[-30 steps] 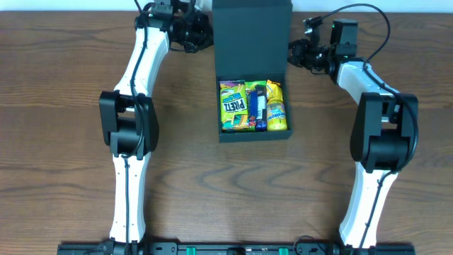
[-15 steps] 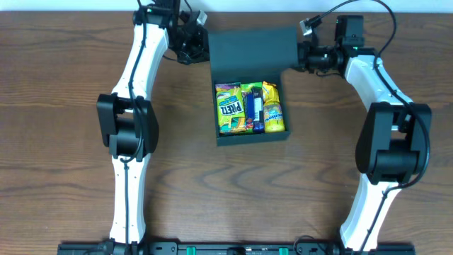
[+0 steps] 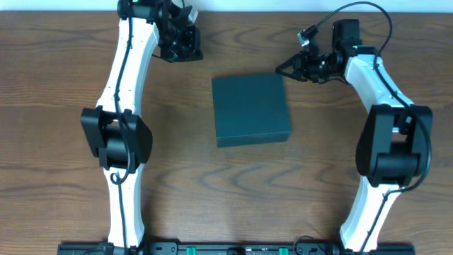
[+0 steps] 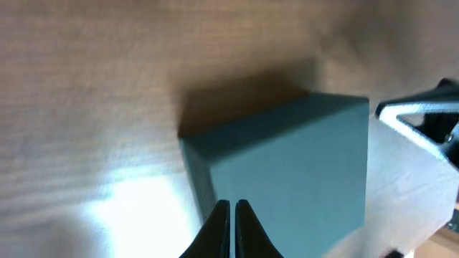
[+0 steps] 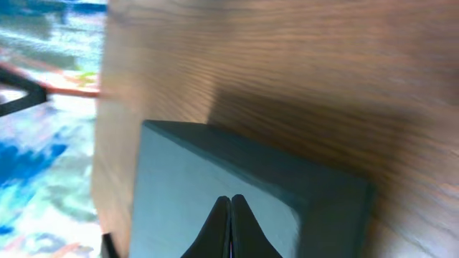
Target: Pack container
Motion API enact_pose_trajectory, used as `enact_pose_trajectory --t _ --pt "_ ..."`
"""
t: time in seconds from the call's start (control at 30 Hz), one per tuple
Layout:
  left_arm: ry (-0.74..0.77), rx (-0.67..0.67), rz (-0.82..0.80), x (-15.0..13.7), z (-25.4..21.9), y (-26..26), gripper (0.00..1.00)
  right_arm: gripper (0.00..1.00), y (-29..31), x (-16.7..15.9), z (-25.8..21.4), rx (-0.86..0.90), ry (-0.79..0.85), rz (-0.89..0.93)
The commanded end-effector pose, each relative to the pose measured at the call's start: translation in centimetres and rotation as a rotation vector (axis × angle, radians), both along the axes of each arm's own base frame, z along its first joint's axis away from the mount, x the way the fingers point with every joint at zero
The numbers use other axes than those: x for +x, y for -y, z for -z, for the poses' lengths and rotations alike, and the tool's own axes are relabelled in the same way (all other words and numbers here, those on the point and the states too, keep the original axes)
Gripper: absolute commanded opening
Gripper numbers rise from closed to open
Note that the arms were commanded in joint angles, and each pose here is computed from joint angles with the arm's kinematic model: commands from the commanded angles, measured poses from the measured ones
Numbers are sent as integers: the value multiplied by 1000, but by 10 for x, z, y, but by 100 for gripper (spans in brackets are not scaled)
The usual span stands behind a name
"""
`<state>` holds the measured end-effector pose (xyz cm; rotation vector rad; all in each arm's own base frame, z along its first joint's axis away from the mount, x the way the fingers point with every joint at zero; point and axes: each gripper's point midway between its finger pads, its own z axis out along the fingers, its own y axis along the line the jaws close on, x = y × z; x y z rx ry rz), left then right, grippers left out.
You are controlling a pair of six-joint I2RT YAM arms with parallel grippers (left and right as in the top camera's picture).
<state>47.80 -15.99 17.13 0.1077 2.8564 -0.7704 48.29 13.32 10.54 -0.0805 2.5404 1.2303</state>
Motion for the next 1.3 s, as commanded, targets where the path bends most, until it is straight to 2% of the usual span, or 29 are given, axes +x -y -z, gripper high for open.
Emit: enact_pose_trajectory --t 0.0,0.3,0.5,0.67,0.8,0.97,1.27 --pt "103 56 5 -12 -48 -12 5 2 9 0 -46 -111 138 11" --pt "254 60 71 -81 -144 -23 6 2 22 -62 -151 -243 275 37" --pt "286 72 73 -139 -183 -34 6 2 14 -143 -196 -368 334 -12" --pt "330 77 110 -184 -194 -36 6 2 3 -206 -201 -402 390 -61" --pt "346 72 109 -224 -168 -43 6 2 10 -260 -179 -372 388 -31" --pt "339 38 61 -264 -109 -48 6 2 20 -307 -147 -349 389 6" --pt "235 -77 -47 -321 1 -47 6 2 29 -350 -75 -315 281 67"
